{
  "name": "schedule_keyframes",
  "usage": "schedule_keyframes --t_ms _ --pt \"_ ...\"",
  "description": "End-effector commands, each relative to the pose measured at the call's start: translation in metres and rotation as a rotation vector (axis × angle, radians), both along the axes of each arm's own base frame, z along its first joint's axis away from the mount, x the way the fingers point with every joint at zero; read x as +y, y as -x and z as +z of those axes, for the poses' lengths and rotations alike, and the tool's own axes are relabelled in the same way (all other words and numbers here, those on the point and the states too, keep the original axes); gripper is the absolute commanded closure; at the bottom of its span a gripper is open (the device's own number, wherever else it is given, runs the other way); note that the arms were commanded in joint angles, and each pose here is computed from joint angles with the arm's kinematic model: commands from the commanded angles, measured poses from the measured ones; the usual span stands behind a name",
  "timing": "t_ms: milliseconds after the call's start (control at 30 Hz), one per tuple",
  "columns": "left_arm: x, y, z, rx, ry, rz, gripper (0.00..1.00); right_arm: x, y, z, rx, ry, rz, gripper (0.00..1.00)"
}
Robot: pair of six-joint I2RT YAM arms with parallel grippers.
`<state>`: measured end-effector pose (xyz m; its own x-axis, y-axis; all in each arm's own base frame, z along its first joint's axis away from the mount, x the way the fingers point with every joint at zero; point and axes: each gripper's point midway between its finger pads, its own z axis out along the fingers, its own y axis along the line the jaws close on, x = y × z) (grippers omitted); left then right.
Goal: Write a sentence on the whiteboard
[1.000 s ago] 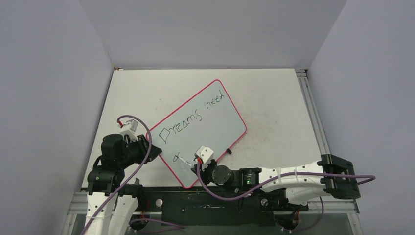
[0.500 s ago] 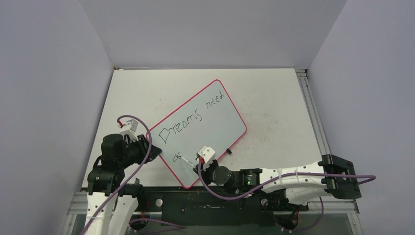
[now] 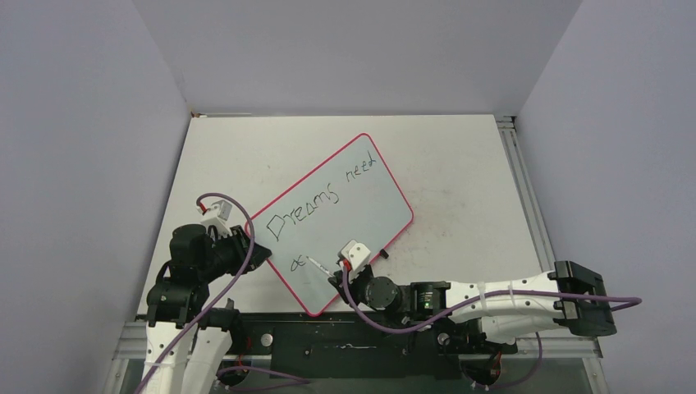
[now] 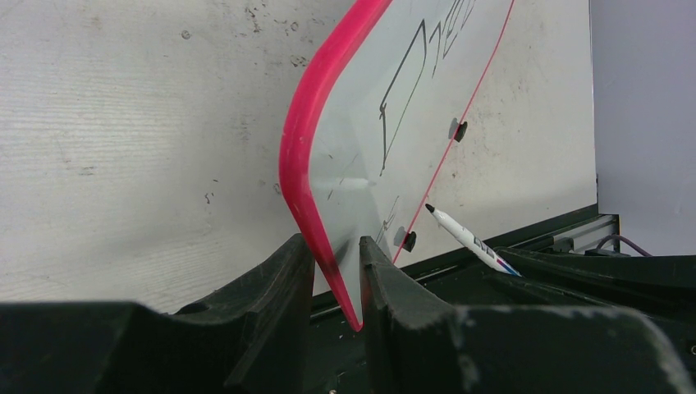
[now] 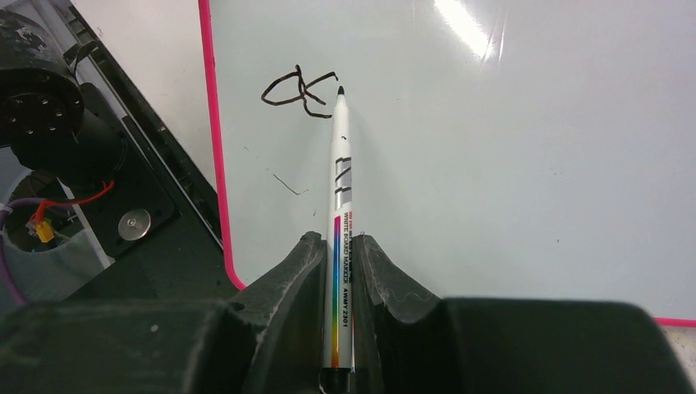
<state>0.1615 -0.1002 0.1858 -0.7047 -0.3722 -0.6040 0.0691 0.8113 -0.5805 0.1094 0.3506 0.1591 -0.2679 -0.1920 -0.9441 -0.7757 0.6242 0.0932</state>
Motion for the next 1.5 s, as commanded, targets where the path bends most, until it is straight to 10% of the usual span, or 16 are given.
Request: schedule_keyframes --t_ms 0,1467 --pt "-0.001 -0.002 0.004 -0.016 -0.005 -0.013 0.75 0.003 -0.002 0.011 -0.023 -0.032 -0.011 0.95" --pt "-0.001 -0.002 0.003 -0.013 -0.003 -0.014 0.75 0.005 -0.026 -0.007 0.001 0.009 -0.095 0.95"
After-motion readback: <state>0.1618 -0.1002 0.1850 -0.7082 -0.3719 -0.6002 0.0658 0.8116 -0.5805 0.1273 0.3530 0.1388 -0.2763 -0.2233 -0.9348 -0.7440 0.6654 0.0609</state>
